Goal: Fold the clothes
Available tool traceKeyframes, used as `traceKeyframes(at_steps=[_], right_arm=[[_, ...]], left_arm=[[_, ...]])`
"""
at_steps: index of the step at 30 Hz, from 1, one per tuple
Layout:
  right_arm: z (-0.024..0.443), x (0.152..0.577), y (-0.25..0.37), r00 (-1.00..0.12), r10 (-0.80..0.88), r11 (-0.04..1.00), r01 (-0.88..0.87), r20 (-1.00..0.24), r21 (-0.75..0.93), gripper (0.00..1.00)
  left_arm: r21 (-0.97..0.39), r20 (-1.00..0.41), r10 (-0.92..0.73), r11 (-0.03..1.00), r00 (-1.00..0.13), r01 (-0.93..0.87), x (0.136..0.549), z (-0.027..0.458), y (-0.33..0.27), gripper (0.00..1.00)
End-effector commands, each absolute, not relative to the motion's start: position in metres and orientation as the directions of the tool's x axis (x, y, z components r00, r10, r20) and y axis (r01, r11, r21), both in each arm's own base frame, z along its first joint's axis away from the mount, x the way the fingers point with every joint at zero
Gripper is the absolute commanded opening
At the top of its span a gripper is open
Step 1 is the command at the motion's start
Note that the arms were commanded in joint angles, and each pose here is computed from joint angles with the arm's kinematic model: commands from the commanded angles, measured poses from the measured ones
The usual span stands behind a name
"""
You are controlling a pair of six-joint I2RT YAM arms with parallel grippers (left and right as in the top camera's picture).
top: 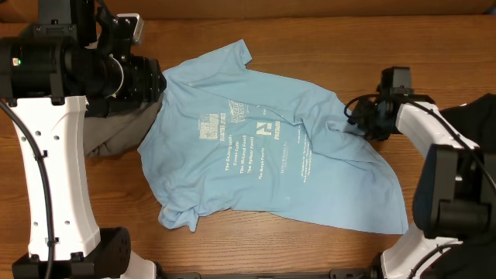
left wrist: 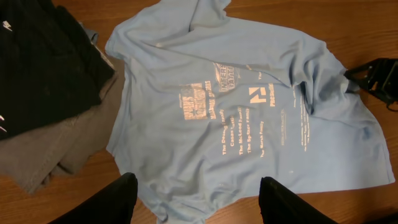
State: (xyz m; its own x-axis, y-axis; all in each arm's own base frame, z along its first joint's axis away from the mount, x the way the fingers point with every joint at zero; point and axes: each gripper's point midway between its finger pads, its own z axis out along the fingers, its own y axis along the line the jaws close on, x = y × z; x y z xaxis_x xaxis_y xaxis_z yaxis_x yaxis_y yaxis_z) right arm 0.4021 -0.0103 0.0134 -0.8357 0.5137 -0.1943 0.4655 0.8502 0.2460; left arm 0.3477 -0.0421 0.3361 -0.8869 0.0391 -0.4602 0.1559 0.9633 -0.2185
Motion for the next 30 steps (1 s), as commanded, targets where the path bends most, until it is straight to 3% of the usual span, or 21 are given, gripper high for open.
traceKeyframes(at_steps=[1, 4, 6, 7, 12, 17, 18, 20, 21, 30], right_arm=[[0.009, 0.4, -0.006, -0.843, 0.512, 0.846, 0.463, -0.163, 0.264, 0.54], [0.009, 0.4, -0.002, -0.847, 0.51, 0.843, 0.457, -0.149, 0.285, 0.41], [0.011, 0.407, 0.0, -0.844, 0.507, 0.842, 0.444, -0.172, 0.305, 0.07], [0.016, 0.413, -0.002, -0.839, 0.508, 0.843, 0.437, -0.196, 0.315, 0.04], [0.078, 0.476, -0.026, -0.737, 0.521, 0.844, 0.367, -0.431, 0.392, 0.04], [0.18, 0.535, -0.092, -0.512, 0.53, 0.848, 0.331, -0.676, 0.414, 0.04], [0.198, 0.541, -0.104, -0.471, 0.541, 0.841, 0.328, -0.697, 0.431, 0.08], [0.219, 0.545, -0.112, -0.439, 0.549, 0.835, 0.303, -0.711, 0.459, 0.88], [0.224, 0.545, -0.115, -0.436, 0.553, 0.833, 0.294, -0.71, 0.468, 1.0], [0.207, 0.507, -0.124, -0.541, 0.622, 0.778, 0.349, -0.566, 0.522, 1.0]], left_arm=[[-0.218, -0.491, 0.055, 0.958, -0.87, 0.184, 0.344, 0.346, -0.045, 0.65], [-0.218, -0.491, 0.055, 0.958, -0.869, 0.184, 0.344, 0.346, -0.045, 0.65], [-0.218, -0.494, 0.055, 0.958, -0.868, 0.185, 0.345, 0.346, -0.045, 0.65], [-0.217, -0.498, 0.055, 0.958, -0.866, 0.186, 0.346, 0.347, -0.045, 0.66], [-0.216, -0.502, 0.055, 0.958, -0.863, 0.187, 0.347, 0.347, -0.045, 0.66], [-0.216, -0.501, 0.055, 0.958, -0.864, 0.187, 0.347, 0.347, -0.045, 0.66], [-0.216, -0.501, 0.055, 0.958, -0.864, 0.187, 0.347, 0.347, -0.045, 0.66], [-0.216, -0.501, 0.055, 0.958, -0.864, 0.187, 0.347, 0.347, -0.045, 0.66], [-0.216, -0.501, 0.055, 0.958, -0.864, 0.187, 0.347, 0.347, -0.045, 0.67], [-0.207, -0.501, 0.067, 0.959, -0.863, 0.195, 0.346, 0.347, -0.045, 0.68]])
